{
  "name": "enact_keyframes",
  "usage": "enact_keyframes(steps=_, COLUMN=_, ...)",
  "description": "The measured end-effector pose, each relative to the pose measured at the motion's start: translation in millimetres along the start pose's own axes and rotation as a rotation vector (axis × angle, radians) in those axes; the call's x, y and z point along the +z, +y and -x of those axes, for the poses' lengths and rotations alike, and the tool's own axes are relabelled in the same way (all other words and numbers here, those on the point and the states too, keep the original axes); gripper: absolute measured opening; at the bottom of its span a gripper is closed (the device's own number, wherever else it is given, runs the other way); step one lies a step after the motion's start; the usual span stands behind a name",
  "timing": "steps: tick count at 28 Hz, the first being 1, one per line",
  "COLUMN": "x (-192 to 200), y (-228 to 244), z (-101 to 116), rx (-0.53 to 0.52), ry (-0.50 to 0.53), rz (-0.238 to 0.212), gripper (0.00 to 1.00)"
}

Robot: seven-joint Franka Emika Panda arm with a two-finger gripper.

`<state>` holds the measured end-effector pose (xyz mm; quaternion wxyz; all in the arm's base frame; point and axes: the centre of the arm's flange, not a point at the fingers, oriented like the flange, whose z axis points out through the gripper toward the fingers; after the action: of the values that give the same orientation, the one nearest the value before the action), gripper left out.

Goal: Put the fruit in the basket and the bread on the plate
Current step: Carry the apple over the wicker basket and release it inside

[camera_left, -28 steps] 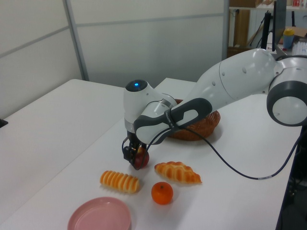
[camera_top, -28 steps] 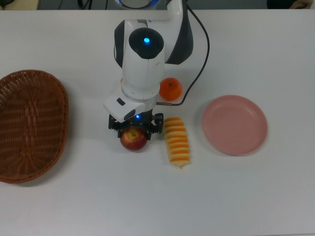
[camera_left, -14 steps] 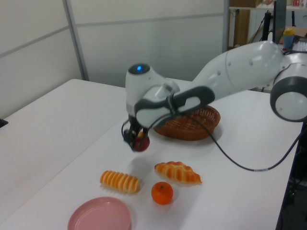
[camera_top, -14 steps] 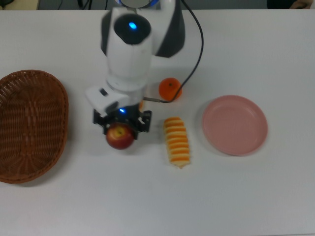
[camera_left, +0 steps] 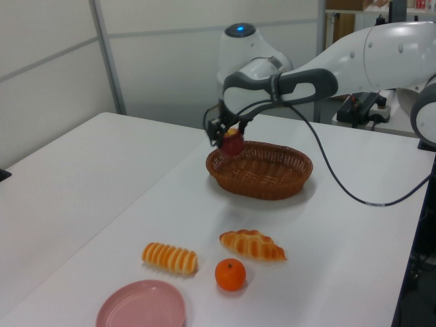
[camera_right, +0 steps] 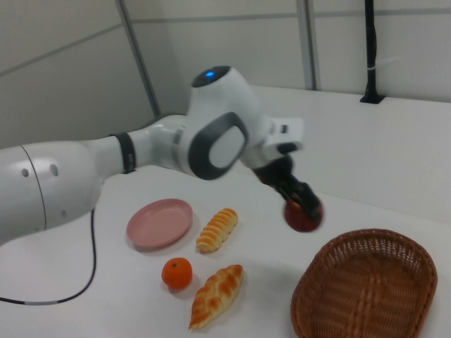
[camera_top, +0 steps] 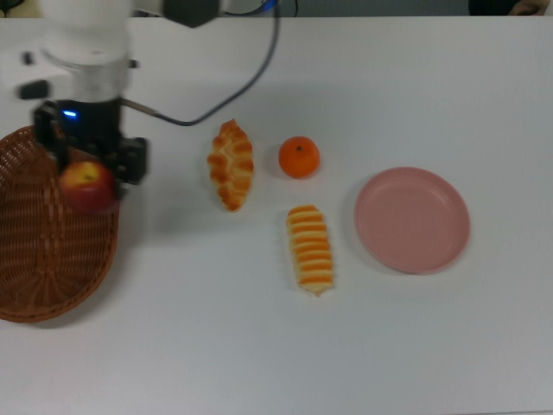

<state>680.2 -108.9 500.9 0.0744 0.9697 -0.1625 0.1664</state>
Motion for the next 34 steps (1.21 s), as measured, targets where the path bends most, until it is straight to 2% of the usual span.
enact_keyframes(steps=5, x=21, y=65, z=-9, rx=0.088, ry=0.033, rz=0.033, gripper=0.88)
enact_keyframes(steps=11, x=80, y=109, z=-1, rx=0.140, ry=-0.031, rz=0.075, gripper=0.88)
enact_keyframes(steps=16, x=123, y=102, z=6, rx=0.126, ry=-0.048, rz=0.081, gripper=0.88)
enact_keyframes(steps=20, x=140, y=94, z=9, rx=0.128, ry=-0.046, rz=0.075, gripper=0.88)
enact_keyframes(steps=27, x=139, y=88, z=7, rx=0.139, ry=-0.039, rz=0.063, gripper=0.88)
enact_keyframes(steps=31, x=135, y=84, z=4, rx=0.135, ry=-0.032, rz=0.061, gripper=0.99)
enact_keyframes(steps=34, x=128, y=82, z=1, rx=0.133, ry=-0.019, rz=0.057, gripper=1.00)
